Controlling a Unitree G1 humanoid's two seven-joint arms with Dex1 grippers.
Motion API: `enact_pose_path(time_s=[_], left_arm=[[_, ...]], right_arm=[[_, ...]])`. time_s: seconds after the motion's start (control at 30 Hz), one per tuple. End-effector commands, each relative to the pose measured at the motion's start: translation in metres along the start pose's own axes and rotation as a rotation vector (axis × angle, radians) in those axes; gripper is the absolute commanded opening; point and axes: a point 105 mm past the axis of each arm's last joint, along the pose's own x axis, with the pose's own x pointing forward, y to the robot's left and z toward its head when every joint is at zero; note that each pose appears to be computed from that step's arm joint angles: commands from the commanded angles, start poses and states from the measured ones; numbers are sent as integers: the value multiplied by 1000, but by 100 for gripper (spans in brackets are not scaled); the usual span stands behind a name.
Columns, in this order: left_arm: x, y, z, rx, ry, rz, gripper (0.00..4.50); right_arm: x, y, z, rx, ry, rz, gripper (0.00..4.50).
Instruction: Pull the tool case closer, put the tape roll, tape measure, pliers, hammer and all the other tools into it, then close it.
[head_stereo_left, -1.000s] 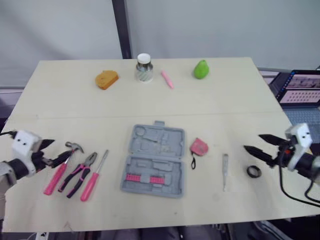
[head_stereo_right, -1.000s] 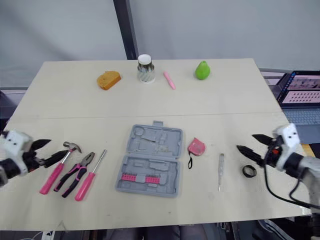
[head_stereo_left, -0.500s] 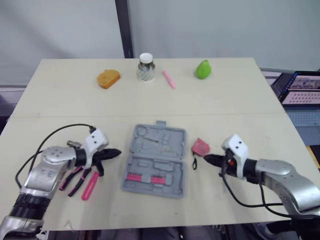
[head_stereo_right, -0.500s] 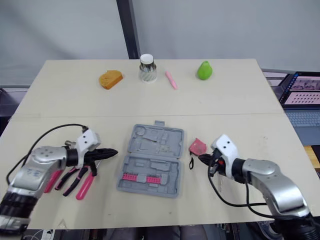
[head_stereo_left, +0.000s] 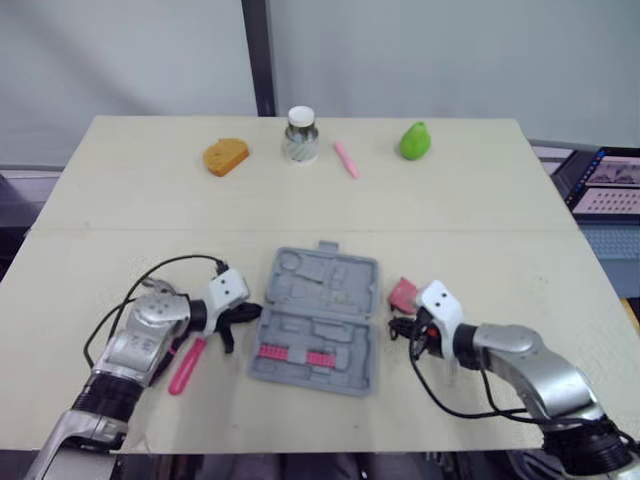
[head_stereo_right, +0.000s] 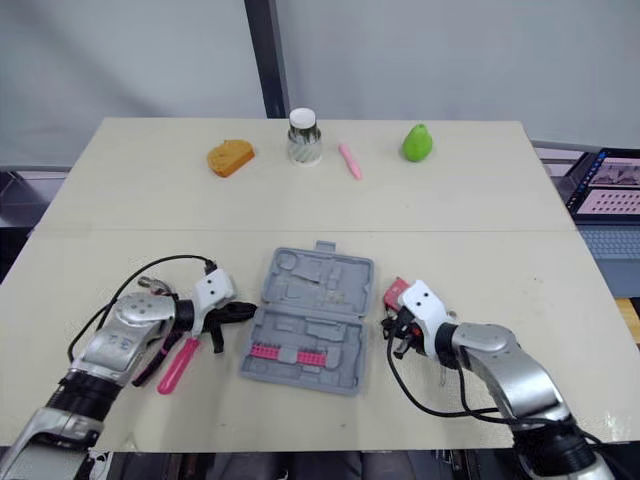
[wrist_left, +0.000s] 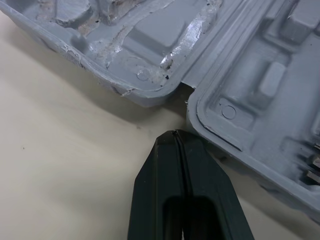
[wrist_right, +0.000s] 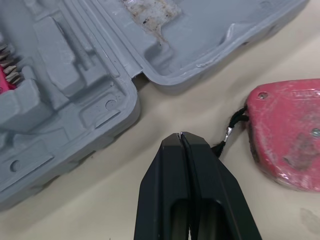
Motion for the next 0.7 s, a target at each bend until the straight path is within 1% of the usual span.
enact_pose_path(time_s=[0.03,0.2,0.37,0.5,0.7], left_arm=[[9,-4,8,5,-43,-5,0],[11,-10,11,-14,-65,-23,0],[7,-15,7,-19,-48,-36,0],[-3,-27,-4,-46,2,-79,0],[-14,-40,-11,-76,33,-101,0]], right_arm=[[9,-1,6,-16,-28,-18,6],[17,0,11,-16,-46,-16,6],[18,5,17,-23,-63,17,6],[15,23,19,-28,-75,112,6],[10,41,15,-24,-61,180,6]])
